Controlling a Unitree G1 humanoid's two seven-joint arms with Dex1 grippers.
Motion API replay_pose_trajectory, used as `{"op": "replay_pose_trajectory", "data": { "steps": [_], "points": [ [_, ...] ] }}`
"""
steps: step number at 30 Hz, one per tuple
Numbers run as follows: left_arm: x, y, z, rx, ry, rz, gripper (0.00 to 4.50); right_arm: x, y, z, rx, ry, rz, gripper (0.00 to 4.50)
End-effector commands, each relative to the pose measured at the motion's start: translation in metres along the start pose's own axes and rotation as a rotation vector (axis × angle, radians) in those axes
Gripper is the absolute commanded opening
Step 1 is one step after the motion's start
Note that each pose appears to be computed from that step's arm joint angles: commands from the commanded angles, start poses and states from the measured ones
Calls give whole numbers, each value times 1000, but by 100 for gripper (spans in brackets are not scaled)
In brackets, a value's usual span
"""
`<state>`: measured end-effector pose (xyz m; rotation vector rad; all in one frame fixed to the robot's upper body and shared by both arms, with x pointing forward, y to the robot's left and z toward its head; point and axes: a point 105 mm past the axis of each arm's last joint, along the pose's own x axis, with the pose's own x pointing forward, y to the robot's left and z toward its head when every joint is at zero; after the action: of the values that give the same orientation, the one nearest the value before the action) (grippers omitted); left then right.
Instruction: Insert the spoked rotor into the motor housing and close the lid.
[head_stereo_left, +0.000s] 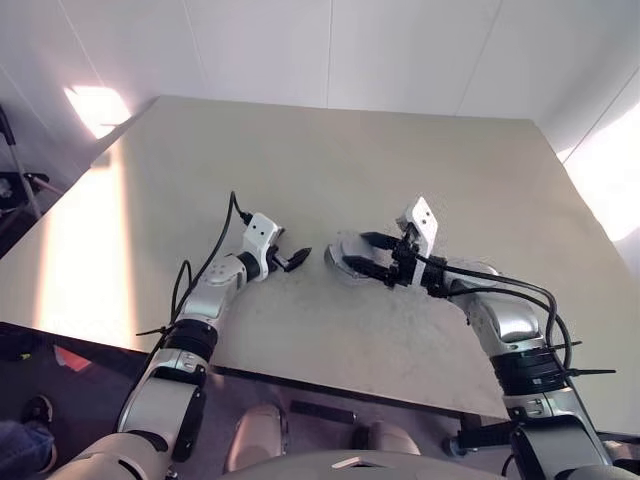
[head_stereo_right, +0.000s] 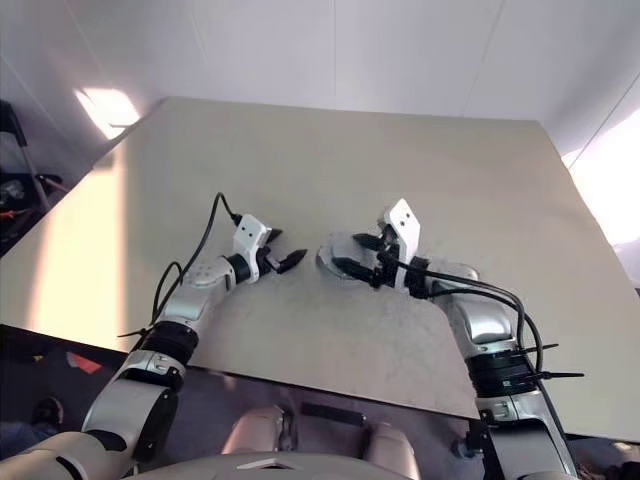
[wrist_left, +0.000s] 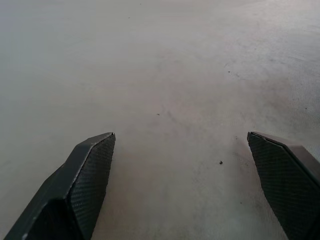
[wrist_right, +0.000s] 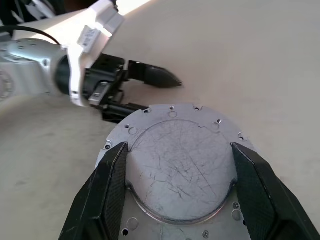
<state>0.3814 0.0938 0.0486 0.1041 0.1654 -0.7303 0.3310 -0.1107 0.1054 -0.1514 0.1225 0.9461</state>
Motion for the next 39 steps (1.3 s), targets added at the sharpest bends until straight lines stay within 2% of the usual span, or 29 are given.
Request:
{"op": "replay_pose_trajectory", "data": {
  "steps": [1,4,8,12,15,19,28,39],
  "points": [
    [0,4,9,18,-25,7,450,3,-14,14,-189,14,-65,311],
    [1,4,10,20,-25,8,450,2,-17,-1,-276,108,-62,311],
    [1,5,10,20,-26,10,450,3,-18,11,-114,28,-55,311],
    [1,4,9,22,-25,11,450,5,-27,3,-151,81,-109,311],
    [1,4,8,23,-23,11,450,6,-19,8,-105,53,-65,311],
    [0,4,8,25,-22,10,450,6,-22,-6,-154,134,-74,311],
    [0,5,8,27,-24,11,450,4,-17,-25,-161,224,-35,311],
    [0,3,7,26,-23,5,450,7,-27,-33,-94,268,-92,311]
  ]
}}
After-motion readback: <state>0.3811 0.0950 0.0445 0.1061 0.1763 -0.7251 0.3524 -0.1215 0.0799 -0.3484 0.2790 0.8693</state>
